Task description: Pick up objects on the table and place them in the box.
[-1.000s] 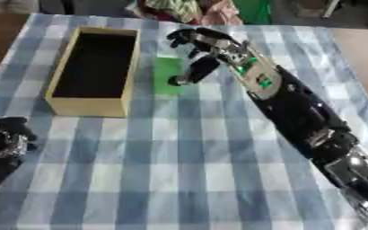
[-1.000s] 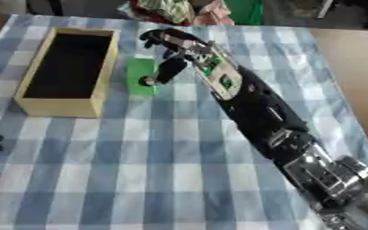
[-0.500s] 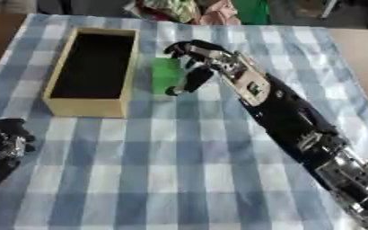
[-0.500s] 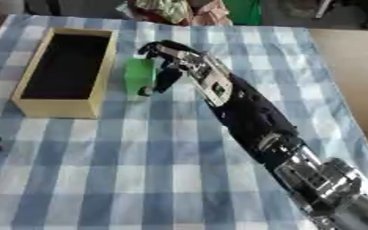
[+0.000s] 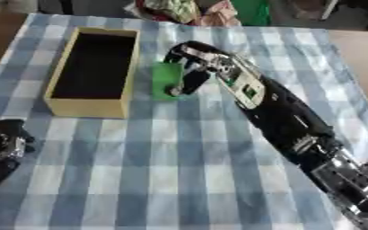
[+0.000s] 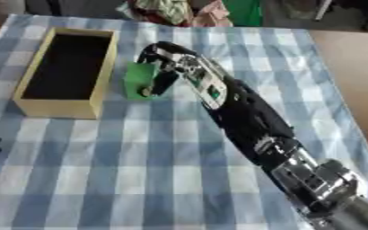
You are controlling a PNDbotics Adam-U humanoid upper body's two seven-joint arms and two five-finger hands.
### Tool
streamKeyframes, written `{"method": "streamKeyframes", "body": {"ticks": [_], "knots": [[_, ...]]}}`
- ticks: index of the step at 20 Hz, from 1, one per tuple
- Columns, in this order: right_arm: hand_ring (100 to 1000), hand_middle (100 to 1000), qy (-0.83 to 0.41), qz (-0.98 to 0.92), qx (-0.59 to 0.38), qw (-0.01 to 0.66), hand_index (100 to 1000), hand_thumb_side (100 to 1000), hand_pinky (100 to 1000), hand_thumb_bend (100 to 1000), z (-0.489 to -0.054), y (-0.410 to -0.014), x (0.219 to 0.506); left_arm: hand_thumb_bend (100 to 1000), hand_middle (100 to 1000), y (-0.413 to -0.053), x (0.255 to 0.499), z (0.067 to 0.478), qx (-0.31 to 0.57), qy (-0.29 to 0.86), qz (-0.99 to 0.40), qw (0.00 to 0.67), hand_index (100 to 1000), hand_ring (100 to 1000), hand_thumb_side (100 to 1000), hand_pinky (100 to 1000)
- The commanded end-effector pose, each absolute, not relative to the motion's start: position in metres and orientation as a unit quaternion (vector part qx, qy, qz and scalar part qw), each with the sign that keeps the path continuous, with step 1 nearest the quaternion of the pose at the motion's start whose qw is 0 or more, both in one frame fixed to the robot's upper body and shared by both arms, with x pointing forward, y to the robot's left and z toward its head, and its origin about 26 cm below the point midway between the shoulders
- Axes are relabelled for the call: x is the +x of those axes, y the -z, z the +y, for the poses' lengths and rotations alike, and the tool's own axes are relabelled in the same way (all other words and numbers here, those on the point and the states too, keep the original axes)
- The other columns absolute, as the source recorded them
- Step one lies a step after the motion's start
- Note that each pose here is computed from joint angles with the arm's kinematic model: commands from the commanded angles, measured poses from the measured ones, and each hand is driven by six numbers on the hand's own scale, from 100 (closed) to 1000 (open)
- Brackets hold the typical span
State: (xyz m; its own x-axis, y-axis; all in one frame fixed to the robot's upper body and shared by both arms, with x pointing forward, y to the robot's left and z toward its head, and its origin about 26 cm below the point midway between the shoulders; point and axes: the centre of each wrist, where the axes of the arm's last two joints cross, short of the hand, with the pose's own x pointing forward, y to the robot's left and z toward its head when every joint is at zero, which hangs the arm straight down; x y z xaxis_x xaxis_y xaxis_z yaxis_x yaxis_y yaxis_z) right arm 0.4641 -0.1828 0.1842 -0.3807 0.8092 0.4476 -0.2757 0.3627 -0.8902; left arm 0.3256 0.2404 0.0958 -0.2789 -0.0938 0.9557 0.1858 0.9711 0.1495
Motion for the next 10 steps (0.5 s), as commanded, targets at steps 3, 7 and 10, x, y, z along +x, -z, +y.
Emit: {"method": "streamKeyframes", "body": {"ticks": [3,7,10], "knots": [[866,430,-0.514,-0.69,-0.234,0.453,520,100,752,364,-0.171,-0.232,0.457,100,494,-0.1,0.326,0.239,-0.033,0.119,-0.796,0.593,663,576,246,546],[862,434,-0.514,-0.71,-0.24,0.417,526,100,753,362,-0.159,-0.259,0.451,100,493,-0.099,0.325,0.239,-0.034,0.121,-0.794,0.595,662,576,246,545],[858,434,-0.523,-0.716,-0.237,0.397,529,100,751,359,-0.146,-0.271,0.447,100,493,-0.099,0.326,0.237,-0.037,0.124,-0.794,0.594,662,575,246,545]]}}
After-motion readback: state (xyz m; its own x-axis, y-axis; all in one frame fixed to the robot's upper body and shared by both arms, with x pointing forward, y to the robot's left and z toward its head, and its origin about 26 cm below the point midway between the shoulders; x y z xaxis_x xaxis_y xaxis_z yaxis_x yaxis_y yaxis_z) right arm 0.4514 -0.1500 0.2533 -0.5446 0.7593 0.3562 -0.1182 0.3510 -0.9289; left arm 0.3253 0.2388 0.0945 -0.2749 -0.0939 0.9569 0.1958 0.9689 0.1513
